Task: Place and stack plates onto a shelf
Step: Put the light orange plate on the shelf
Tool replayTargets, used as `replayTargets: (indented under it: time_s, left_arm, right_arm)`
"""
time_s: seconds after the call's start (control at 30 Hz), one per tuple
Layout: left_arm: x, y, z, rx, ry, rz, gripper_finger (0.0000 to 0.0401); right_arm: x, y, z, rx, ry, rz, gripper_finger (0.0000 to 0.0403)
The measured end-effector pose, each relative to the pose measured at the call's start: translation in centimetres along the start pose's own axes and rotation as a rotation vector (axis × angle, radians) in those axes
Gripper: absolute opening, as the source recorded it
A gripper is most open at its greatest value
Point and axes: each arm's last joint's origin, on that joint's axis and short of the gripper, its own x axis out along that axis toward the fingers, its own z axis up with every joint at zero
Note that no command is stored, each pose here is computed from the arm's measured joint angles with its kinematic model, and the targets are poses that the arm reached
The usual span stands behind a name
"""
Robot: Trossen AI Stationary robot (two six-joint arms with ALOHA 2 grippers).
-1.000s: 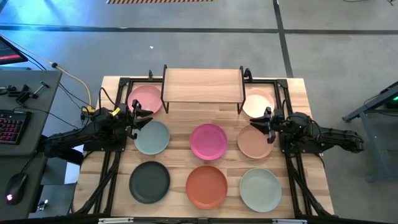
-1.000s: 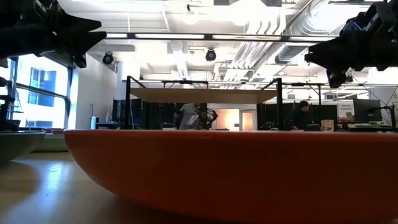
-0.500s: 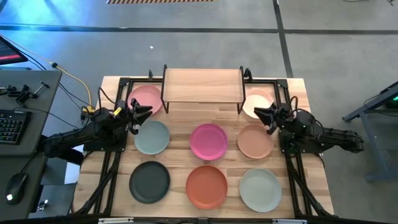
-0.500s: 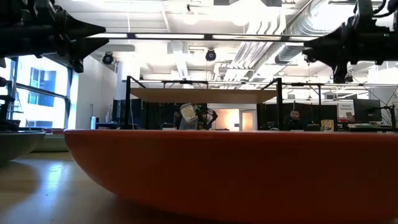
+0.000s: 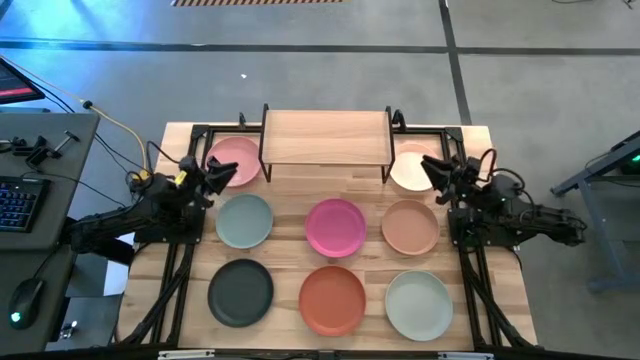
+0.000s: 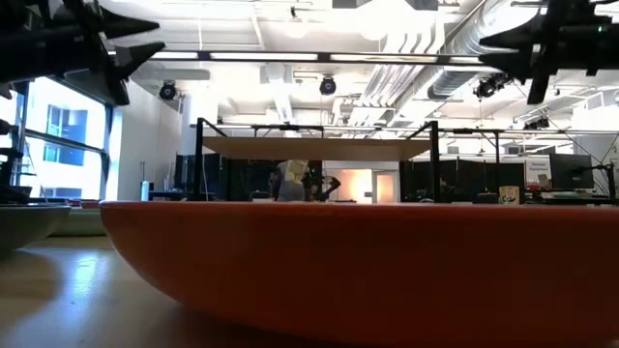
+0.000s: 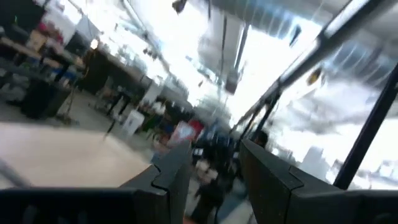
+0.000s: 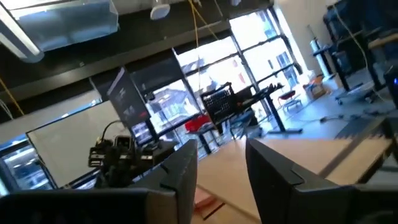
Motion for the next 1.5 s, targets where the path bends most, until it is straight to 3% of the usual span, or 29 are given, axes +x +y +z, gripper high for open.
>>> replayTargets:
  time_s: [0.23,0.4,0.57,0.8,1.0,1.27,1.5]
  left_arm:
    - [0.4,-1.8,2.9,0.011,-0.112,-0.008,0.0129]
    - [1.4,-3.6,5.7,0.149,-0.16,-0.004,0.0129]
    - [3.2,-4.9,7.8,0.266,-0.149,0.078,0.0129]
    - [6.2,-5.2,9.0,0.445,-0.026,0.328,0.0129]
    - [7.6,-5.4,10.0,0.505,0.018,0.4,0.0129]
    - [8.1,-4.8,10.2,0.536,0.074,0.481,0.0129]
    - [8.3,-3.6,9.4,0.554,0.17,0.558,0.0129]
  right_arm:
    - [-0.6,1.4,5.4,-0.094,-0.177,-0.029,0.0124]
    - [-0.9,2.9,10.1,-0.288,-0.259,-0.045,0.0124]
    - [-0.3,4.1,13.5,-0.442,-0.213,-0.156,0.0124]
    - [1.3,5.2,16.0,-0.622,0.046,-0.325,0.0124]
    - [2.5,5.8,16.4,-0.681,0.358,-0.369,0.0124]
    - [5.1,6.0,15.2,-0.713,0.691,-0.467,0.0124]
    - [7.3,4.6,12.4,-0.667,1.028,-0.453,0.0124]
